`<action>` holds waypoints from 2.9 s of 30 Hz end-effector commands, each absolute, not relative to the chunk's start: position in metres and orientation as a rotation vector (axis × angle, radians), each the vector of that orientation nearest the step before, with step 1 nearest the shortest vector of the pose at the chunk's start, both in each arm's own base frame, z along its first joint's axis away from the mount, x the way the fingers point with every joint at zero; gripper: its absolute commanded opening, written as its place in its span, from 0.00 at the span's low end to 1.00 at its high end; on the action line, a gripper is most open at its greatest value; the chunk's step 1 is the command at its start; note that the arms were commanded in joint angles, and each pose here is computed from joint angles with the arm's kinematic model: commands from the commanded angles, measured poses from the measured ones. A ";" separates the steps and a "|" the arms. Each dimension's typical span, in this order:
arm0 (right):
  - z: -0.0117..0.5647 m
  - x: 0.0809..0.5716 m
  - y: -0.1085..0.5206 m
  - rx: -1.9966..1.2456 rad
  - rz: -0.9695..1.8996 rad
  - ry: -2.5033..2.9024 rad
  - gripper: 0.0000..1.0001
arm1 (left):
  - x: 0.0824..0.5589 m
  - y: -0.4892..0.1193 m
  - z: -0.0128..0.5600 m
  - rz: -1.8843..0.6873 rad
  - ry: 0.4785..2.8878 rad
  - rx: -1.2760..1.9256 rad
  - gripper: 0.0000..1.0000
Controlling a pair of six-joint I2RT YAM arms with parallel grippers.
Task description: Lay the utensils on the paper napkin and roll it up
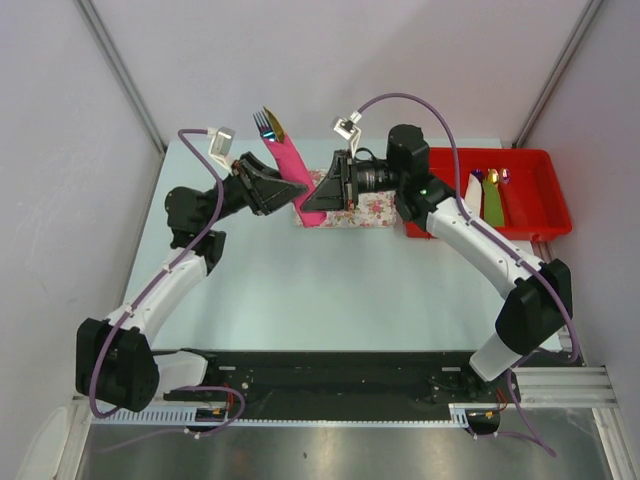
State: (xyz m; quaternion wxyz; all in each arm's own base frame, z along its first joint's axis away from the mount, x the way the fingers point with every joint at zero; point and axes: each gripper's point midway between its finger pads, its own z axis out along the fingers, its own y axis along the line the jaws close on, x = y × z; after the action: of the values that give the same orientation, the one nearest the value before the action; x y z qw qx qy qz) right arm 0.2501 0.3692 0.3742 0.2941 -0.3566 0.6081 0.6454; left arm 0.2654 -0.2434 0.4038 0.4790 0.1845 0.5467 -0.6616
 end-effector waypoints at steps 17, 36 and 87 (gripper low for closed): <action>0.394 0.278 0.352 -0.959 1.385 1.559 0.75 | 0.260 -0.243 0.422 -1.650 1.258 0.441 0.00; 0.399 0.243 0.388 -1.023 1.691 1.480 0.41 | 0.264 -0.242 0.430 -1.650 1.248 0.407 0.00; 0.412 0.262 0.373 -0.899 1.676 1.546 0.59 | 0.266 -0.241 0.427 -1.613 1.221 0.454 0.00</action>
State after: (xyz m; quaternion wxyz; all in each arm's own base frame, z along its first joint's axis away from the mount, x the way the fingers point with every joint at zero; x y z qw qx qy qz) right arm 0.2680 0.3701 0.3845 0.3169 -0.3289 0.6256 0.6325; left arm 0.2738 -0.2428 0.4048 0.4766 0.1625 0.5434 -0.6717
